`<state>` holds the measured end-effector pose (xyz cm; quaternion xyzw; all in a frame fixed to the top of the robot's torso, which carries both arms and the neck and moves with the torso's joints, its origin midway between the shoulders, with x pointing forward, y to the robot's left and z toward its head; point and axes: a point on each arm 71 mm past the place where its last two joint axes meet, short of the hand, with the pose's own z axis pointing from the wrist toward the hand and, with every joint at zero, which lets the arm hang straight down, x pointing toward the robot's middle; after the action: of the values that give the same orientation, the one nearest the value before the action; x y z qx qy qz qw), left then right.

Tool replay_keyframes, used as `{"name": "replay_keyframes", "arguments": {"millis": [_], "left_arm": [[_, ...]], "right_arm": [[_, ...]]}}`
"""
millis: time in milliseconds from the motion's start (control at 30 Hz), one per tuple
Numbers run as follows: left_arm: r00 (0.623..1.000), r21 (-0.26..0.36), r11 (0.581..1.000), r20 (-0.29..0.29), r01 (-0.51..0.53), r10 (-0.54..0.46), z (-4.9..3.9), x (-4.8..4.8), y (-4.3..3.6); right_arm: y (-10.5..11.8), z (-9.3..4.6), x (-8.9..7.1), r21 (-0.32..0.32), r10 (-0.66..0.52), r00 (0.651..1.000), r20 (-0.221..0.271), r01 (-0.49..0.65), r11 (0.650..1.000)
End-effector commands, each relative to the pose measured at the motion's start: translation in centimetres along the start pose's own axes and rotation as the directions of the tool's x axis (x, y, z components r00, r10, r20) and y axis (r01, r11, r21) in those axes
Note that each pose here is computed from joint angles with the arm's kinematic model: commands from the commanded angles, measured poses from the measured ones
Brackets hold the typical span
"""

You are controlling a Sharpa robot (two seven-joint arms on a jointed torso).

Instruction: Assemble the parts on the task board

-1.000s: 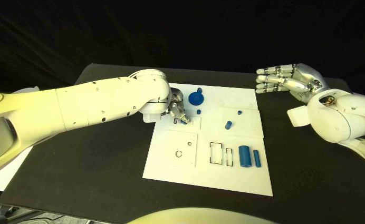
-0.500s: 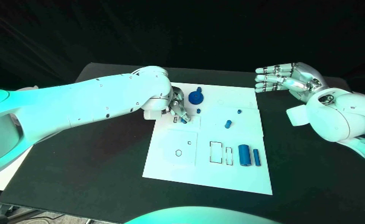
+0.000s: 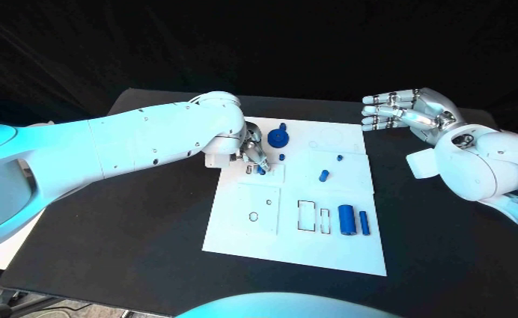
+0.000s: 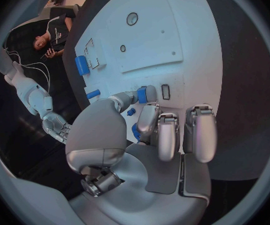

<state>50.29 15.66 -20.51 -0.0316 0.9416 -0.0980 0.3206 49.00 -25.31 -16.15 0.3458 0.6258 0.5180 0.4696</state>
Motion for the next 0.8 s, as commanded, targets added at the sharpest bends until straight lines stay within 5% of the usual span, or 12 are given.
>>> {"name": "replay_keyframes", "arguments": {"millis": [33, 800], "left_arm": [[0.998, -0.046, 0.999, -0.059, -0.017, 0.014, 0.41, 1.06, 0.18], [0.997, -0.044, 0.999, -0.071, -0.027, 0.024, 0.46, 1.17, 0.10]], "right_arm": [[0.08, -0.02, 0.23, -0.010, -0.001, 1.000, -0.021, 0.001, 1.000], [0.07, -0.11, 0.15, -0.008, -0.001, 1.000, -0.021, 0.001, 1.000]]}}
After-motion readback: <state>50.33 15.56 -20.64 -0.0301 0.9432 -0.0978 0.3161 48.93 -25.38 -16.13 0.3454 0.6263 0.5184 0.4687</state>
